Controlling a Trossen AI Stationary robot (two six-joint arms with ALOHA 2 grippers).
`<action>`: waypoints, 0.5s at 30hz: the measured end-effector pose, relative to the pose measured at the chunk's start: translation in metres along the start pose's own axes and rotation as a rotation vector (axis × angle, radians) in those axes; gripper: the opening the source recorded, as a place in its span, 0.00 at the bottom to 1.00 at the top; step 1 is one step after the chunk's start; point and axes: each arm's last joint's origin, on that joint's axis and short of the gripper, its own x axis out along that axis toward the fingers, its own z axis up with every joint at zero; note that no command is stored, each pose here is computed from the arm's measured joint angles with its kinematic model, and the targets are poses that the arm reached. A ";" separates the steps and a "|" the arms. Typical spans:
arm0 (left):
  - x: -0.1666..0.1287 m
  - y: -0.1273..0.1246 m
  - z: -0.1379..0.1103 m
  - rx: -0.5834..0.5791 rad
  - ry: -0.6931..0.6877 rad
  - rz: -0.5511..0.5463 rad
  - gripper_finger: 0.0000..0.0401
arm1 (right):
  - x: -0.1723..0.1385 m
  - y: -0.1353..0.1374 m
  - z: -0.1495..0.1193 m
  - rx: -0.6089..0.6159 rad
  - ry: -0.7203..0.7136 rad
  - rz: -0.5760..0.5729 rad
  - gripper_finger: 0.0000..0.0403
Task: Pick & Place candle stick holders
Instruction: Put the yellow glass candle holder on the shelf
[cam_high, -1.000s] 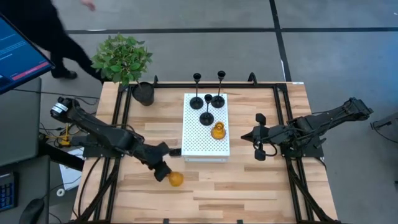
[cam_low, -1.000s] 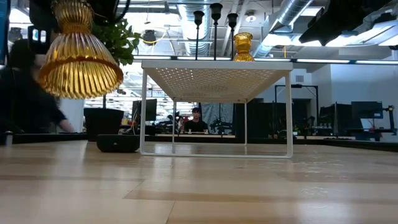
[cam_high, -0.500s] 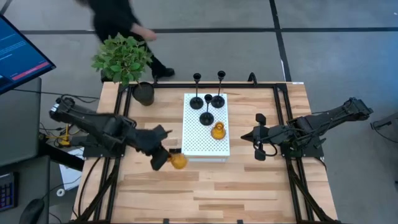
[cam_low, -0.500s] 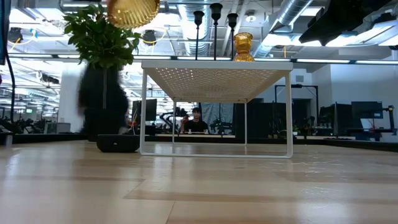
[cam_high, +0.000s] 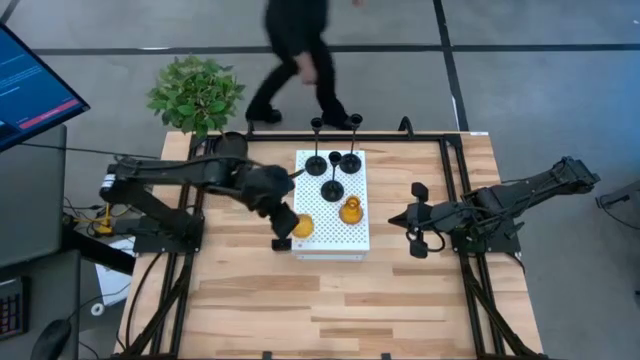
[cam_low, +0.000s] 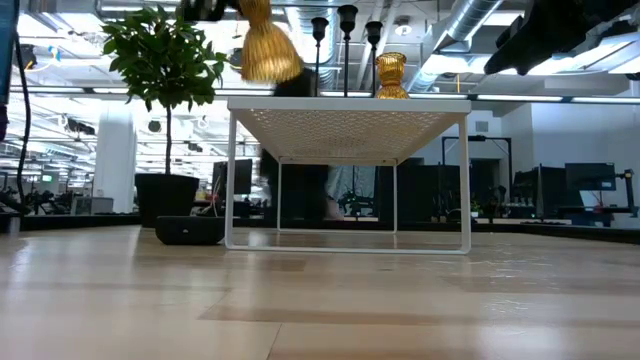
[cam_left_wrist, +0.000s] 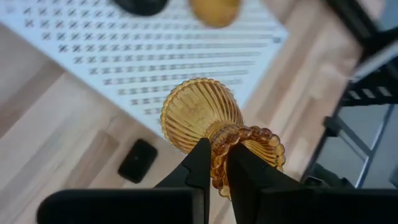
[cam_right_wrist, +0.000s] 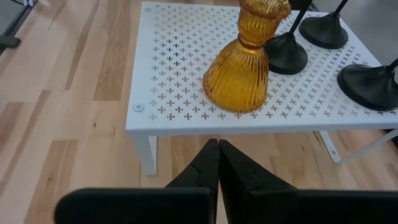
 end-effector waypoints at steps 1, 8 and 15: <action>0.006 0.002 0.003 -0.009 0.013 0.014 0.08 | 0.000 0.000 -0.001 -0.002 0.006 -0.001 0.00; 0.036 0.014 0.019 -0.023 0.074 0.061 0.08 | 0.000 -0.001 -0.004 -0.017 0.037 -0.007 0.00; 0.049 0.015 0.027 -0.016 0.084 0.030 0.08 | 0.000 -0.001 -0.006 -0.025 0.055 -0.010 0.00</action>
